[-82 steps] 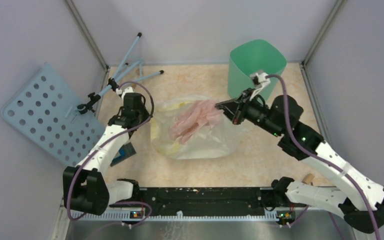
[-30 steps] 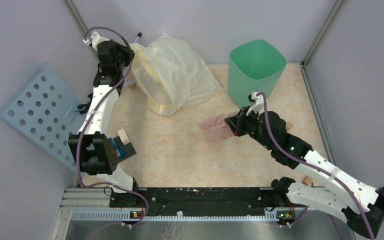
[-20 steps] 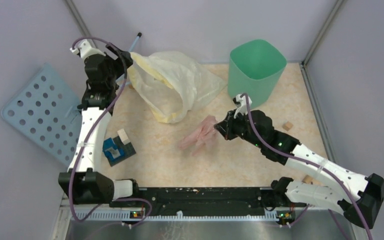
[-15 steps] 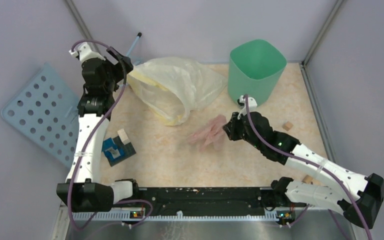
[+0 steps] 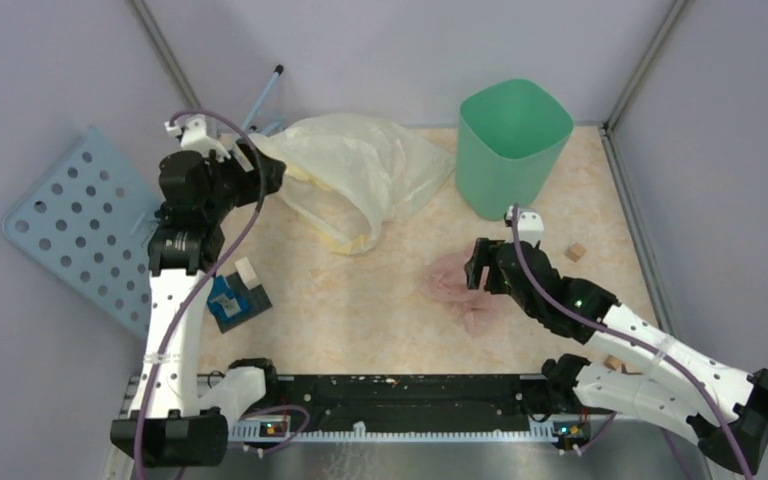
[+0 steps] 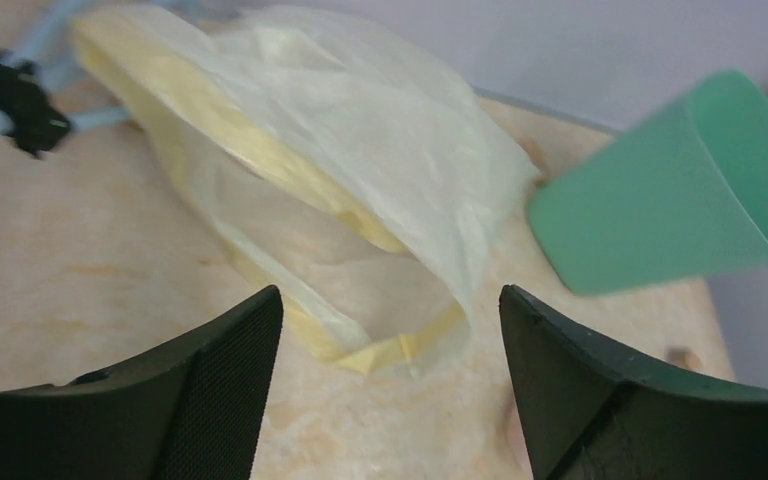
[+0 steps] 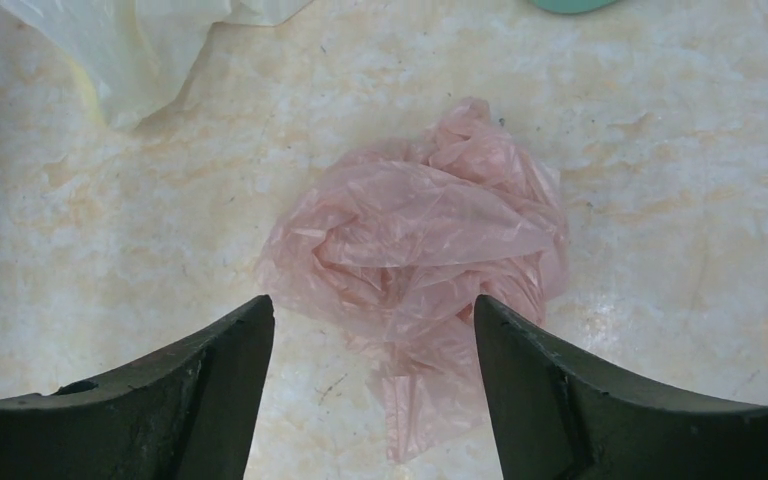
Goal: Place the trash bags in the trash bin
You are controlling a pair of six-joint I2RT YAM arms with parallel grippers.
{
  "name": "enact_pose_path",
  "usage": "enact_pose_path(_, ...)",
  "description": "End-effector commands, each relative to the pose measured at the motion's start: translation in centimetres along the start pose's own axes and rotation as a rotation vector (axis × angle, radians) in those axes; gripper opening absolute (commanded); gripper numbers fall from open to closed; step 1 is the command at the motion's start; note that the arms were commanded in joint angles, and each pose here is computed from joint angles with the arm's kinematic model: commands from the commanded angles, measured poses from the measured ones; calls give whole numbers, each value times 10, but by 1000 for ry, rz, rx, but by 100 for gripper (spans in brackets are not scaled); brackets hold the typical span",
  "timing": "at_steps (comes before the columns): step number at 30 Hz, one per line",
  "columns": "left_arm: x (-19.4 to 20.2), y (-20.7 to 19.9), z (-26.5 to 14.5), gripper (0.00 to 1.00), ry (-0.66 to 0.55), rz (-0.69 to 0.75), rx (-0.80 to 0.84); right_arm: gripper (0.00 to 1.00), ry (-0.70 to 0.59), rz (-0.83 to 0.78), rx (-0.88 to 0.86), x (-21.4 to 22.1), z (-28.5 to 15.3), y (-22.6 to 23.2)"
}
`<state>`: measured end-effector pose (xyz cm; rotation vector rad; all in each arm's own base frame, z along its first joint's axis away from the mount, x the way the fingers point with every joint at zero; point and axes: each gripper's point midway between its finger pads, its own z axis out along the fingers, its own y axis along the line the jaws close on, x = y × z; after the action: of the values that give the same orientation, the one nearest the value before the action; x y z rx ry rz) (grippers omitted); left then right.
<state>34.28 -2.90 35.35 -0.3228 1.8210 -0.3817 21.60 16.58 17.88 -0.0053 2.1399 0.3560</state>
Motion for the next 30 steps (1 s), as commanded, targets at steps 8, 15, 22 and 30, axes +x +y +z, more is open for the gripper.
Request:
enact_pose_path(8,109,-121,-34,70,291,63,534,73,1,72,138,14,-4,-31)
enact_pose_path(15,186,-175,-47,62,437,115,639,69,-4,204,168,27,-6,-41)
enact_pose_path(22,276,-180,-54,65,594,224,615,61,41,283,152,60,1,-48)
enact_pose_path(30,337,-167,-55,99,675,198,698,70,126,330,165,99,12,-53)
